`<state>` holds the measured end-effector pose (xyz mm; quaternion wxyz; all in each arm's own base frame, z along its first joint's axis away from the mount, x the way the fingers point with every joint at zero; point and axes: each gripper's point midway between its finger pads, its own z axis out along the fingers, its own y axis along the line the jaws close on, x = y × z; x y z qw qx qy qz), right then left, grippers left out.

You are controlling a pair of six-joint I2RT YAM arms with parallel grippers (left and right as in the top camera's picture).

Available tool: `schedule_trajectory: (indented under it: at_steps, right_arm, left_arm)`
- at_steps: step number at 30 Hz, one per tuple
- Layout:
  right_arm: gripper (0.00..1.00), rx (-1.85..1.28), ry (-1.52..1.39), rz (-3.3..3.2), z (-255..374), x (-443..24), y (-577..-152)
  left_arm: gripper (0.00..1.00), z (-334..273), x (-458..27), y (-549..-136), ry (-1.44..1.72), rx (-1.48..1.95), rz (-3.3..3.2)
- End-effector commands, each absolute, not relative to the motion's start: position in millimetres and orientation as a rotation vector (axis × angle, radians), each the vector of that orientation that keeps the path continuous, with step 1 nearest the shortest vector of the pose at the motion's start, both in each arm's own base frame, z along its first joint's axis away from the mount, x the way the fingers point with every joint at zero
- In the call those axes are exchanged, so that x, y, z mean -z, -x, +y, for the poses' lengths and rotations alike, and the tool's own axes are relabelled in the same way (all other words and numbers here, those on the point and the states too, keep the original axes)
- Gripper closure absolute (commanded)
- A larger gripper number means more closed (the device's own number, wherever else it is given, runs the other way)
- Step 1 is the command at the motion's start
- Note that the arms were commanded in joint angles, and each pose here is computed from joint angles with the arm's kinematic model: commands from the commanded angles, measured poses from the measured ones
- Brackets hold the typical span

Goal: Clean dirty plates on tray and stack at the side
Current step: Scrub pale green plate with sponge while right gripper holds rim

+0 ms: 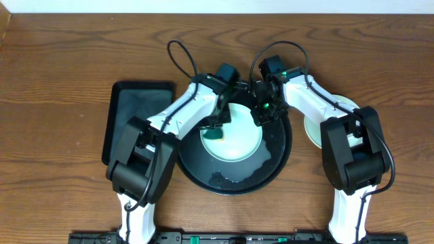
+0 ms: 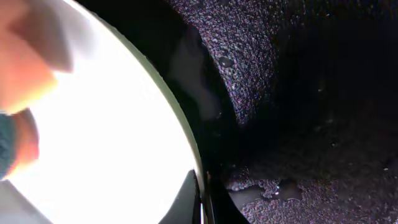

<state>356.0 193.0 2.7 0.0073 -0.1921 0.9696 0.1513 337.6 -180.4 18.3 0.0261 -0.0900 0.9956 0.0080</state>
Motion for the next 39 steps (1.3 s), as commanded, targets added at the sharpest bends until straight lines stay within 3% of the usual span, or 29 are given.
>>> schedule_trajectory:
  at_steps: [1, 8, 18, 27, 33, 39]
  right_arm:
    - [0.99, -0.387, 0.582, 3.097, 178.0, 16.3, -347.1]
    - [0.99, -0.388, 0.583, 3.098, 178.1, 16.3, -346.7]
    - [0.99, -0.388, 0.582, 3.095, 178.1, 16.3, -347.3]
    - [0.99, -0.387, 0.581, 3.098, 177.4, 17.1, -346.5]
    - [0.99, -0.387, 0.580, 3.098, 177.2, 17.1, -346.6]
    - [0.99, -0.383, 0.579, 3.096, 176.9, 17.2, -347.4]
  left_arm:
    - [0.93, -164.8, -9.3, -318.8, 0.261, -0.076, 3.179]
    - [0.92, -211.7, -16.0, -291.7, -0.105, 0.359, 3.310]
    - [0.93, -245.6, -21.2, -329.7, -0.070, 0.586, 3.131]
    - [0.93, -172.9, -12.1, -366.8, 0.288, -0.064, 2.952]
    - [0.92, -164.7, -10.2, -346.4, 0.287, -0.126, 3.031]
    - [0.93, -220.7, -15.7, -299.1, -0.139, 0.396, 3.265]
